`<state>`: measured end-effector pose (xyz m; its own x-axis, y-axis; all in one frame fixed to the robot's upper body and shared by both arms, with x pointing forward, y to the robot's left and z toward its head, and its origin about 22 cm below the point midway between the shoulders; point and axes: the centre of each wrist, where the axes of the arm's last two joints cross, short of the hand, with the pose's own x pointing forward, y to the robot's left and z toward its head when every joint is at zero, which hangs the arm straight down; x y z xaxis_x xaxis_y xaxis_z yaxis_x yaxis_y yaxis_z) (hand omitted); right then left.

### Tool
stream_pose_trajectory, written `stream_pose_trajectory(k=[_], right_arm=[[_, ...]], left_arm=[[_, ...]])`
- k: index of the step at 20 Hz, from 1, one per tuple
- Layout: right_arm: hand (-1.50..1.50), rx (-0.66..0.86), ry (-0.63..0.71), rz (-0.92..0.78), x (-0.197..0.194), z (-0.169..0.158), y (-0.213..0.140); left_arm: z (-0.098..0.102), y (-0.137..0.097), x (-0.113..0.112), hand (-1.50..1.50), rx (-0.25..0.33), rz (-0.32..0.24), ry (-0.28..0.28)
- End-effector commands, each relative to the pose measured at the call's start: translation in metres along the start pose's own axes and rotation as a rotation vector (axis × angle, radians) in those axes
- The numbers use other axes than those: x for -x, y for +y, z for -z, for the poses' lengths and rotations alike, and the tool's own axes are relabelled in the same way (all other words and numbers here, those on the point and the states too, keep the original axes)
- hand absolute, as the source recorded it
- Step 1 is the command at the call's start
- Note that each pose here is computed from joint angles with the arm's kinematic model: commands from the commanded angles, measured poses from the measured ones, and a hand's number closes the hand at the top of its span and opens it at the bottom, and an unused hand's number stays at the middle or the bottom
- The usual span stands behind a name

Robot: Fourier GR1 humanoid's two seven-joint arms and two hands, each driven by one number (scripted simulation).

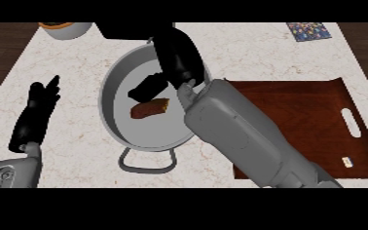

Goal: Pick the sweet potato from the tray and place it in the pot

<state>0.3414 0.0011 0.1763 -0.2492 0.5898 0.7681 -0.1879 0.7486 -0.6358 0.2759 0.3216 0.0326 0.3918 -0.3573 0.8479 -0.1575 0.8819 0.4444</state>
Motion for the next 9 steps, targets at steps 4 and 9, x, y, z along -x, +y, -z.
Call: stream_pose_trajectory(k=[4,9], right_arm=[[-1.5,0.238,-0.022,0.271,0.016,0.005,-0.021],[-1.5,0.344,-0.014,0.335,0.052,0.003,-0.071]], left_arm=[[-0.009,-0.01,0.01,0.0,-0.006,-0.012,0.016],[-0.014,0.005,0.016,0.0,-0.042,-0.014,0.035]])
